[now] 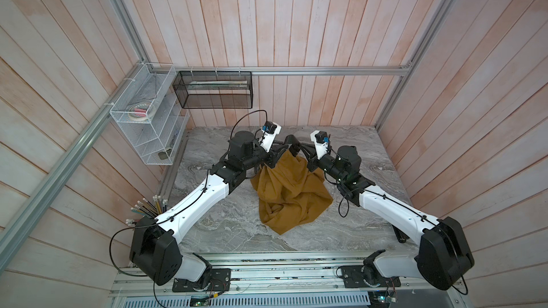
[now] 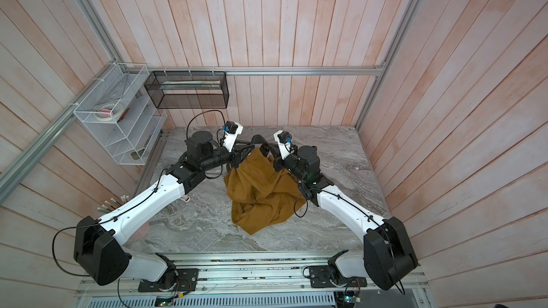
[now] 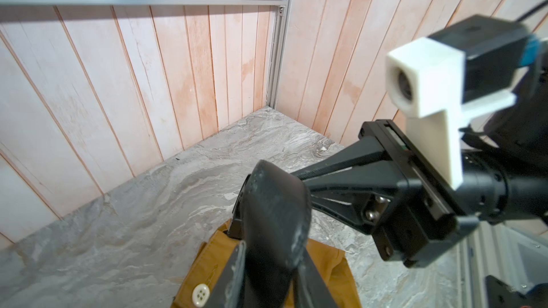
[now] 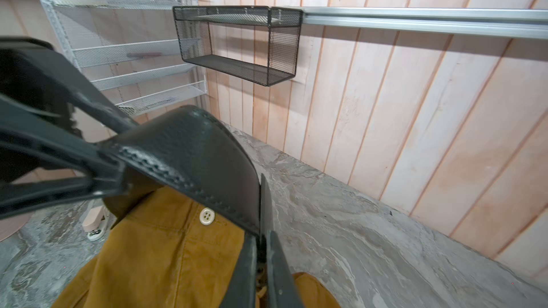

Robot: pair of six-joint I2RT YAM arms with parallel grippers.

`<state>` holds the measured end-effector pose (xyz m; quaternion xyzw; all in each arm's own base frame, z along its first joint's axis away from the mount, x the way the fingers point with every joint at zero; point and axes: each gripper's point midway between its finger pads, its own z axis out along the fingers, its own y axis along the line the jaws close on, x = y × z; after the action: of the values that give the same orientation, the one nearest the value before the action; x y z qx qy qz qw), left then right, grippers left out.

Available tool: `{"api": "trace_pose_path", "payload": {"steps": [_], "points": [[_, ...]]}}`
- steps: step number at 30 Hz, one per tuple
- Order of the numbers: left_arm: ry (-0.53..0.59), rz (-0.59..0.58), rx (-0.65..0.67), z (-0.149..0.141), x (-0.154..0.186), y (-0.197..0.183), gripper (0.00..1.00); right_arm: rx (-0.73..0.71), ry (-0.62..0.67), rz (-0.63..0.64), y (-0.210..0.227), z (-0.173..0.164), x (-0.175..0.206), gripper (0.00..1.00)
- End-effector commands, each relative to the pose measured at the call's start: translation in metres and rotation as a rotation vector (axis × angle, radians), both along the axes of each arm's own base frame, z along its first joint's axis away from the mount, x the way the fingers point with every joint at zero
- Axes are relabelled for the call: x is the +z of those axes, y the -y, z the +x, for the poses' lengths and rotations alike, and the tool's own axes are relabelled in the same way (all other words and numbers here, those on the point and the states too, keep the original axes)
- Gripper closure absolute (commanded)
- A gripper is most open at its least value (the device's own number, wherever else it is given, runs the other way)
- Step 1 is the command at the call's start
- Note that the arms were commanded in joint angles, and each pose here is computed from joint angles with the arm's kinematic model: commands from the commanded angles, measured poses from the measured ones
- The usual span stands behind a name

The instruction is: Remove the belt from the trousers

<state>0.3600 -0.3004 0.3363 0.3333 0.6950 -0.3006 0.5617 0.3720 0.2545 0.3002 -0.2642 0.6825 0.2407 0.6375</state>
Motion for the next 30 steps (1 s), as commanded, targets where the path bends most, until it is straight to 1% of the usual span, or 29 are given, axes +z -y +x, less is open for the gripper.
{"api": "trace_pose_path", "payload": {"steps": [1,4,7,10,12,15,18,22,30], "points": [[0.167,0.028,0.009,-0.009,0.033,0.001,0.6,-0.068,-0.012,-0.002,0.01,0.007,-0.003,1.0],[0.207,0.104,0.031,-0.012,0.029,0.006,0.51,-0.071,-0.026,-0.004,0.009,0.008,-0.006,1.0],[0.26,0.195,0.059,-0.014,0.026,0.009,0.47,-0.069,-0.028,-0.005,0.008,0.008,-0.005,1.0],[0.345,0.34,0.1,-0.013,0.02,0.015,0.43,-0.065,-0.032,-0.009,0.008,0.008,-0.005,1.0],[0.398,0.46,0.135,-0.007,0.013,0.02,0.41,-0.062,-0.035,-0.01,0.008,0.007,-0.005,1.0],[0.447,0.568,0.151,0.003,0.007,0.03,0.36,-0.056,-0.038,-0.008,0.007,0.006,-0.005,1.0],[0.488,0.642,0.149,0.013,0.004,0.039,0.34,-0.05,-0.044,-0.007,0.006,0.006,-0.005,1.0],[0.525,0.753,0.157,0.027,-0.006,0.041,0.32,-0.039,-0.054,-0.015,0.004,0.006,-0.006,1.0],[0.575,0.894,0.137,0.043,-0.016,0.046,0.32,-0.023,-0.065,-0.026,0.0,0.008,-0.008,1.0]]}}
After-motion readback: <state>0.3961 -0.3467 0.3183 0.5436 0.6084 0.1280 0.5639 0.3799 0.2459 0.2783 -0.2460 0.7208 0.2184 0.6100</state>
